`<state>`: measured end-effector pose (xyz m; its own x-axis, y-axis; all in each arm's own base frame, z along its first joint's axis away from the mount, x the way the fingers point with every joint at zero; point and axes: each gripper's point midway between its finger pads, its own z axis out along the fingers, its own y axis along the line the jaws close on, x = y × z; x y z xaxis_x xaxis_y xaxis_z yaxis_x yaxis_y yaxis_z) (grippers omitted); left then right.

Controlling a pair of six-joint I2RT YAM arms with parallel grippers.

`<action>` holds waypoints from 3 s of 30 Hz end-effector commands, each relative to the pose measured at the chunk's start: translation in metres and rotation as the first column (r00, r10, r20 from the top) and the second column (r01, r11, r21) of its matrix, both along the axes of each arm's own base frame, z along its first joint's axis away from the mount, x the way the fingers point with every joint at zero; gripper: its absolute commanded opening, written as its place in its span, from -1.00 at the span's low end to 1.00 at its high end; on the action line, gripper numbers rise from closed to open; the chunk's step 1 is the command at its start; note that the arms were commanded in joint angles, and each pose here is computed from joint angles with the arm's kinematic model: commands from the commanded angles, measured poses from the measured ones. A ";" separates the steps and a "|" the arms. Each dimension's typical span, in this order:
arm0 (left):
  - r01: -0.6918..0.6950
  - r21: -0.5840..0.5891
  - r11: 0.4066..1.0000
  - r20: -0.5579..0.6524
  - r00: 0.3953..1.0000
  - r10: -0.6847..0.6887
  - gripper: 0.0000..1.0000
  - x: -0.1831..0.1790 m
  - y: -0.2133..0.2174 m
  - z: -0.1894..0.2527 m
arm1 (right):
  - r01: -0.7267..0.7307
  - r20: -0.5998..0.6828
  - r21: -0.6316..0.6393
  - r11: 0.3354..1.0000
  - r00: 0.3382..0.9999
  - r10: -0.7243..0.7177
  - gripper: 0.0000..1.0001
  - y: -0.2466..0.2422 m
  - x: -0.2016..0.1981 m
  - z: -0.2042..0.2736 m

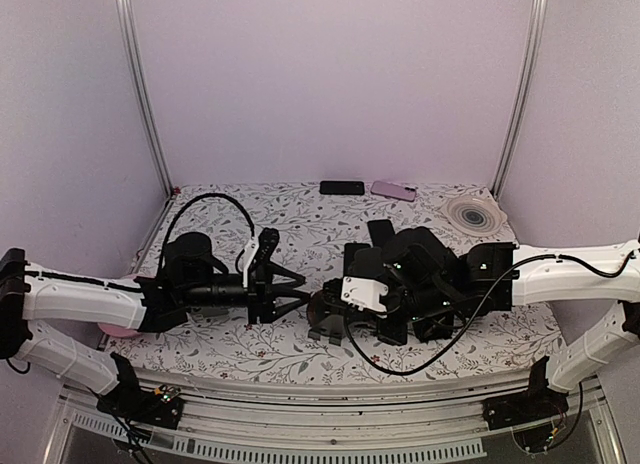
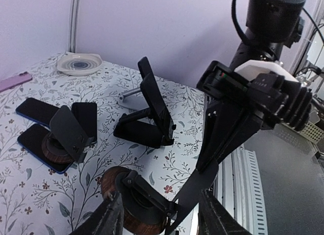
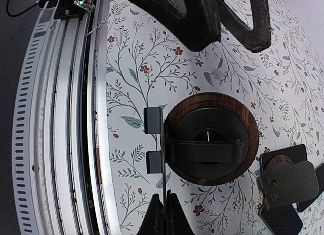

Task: Place the phone on the phone stand
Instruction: Pass from the right arm to the left, then place the phone stand at the center of the board.

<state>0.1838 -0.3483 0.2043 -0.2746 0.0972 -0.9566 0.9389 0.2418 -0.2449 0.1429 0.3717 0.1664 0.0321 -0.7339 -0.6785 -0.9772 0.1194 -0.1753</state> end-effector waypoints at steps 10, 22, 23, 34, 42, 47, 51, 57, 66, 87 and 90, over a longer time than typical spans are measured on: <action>0.174 0.020 0.985 0.164 0.971 -0.175 -0.14 -0.035 -0.027 0.003 | 0.011 -0.006 0.063 0.998 1.000 -0.011 -0.97 0.004 0.001 0.023; 0.233 0.089 0.968 0.184 0.952 -0.246 -0.20 -0.057 -0.037 -0.009 | 0.016 -0.012 0.060 0.998 1.000 -0.016 -0.97 0.003 0.003 0.022; 0.237 0.089 0.968 0.186 0.950 -0.250 -0.20 -0.059 -0.037 -0.009 | 0.016 -0.013 0.059 0.998 1.000 -0.015 -0.97 0.003 0.002 0.022; 0.192 0.147 0.970 0.181 0.959 -0.217 -0.37 -0.045 -0.052 -0.020 | 0.009 -0.027 0.055 0.998 1.000 -0.007 -0.97 0.005 0.001 0.021; 0.218 0.150 0.964 0.175 0.954 -0.242 -0.47 -0.048 -0.059 -0.023 | 0.015 -0.020 0.052 0.999 1.000 -0.014 -0.97 0.005 0.003 0.021; 0.229 0.154 0.961 0.163 0.953 -0.254 -0.58 -0.050 -0.064 -0.027 | 0.012 -0.019 0.050 0.999 1.000 -0.011 -0.97 0.007 0.004 0.021; 0.236 0.153 0.960 0.152 0.954 -0.259 -0.68 -0.051 -0.067 -0.030 | 0.013 -0.017 0.049 0.999 1.000 -0.012 -0.97 0.008 0.005 0.021; 0.234 0.150 0.961 0.140 0.957 -0.255 -1.00 -0.050 -0.069 -0.032 | 0.021 -0.018 0.042 0.999 1.000 -0.020 -0.96 0.007 0.006 0.018; 0.196 0.058 0.979 0.123 0.972 -0.202 -1.00 -0.048 -0.063 -0.027 | 0.069 0.017 0.043 0.997 0.997 -0.069 -0.33 0.004 0.015 0.014; 0.114 -0.264 0.958 -0.100 0.984 -0.145 -1.00 -0.016 -0.041 -0.041 | 0.558 0.105 0.359 0.748 0.772 -0.627 0.98 -0.056 0.117 0.080; 0.109 -0.293 0.950 -0.121 0.981 -0.150 -1.00 -0.013 -0.040 -0.046 | 0.615 0.043 0.382 0.690 0.734 -0.677 0.98 -0.063 0.129 0.082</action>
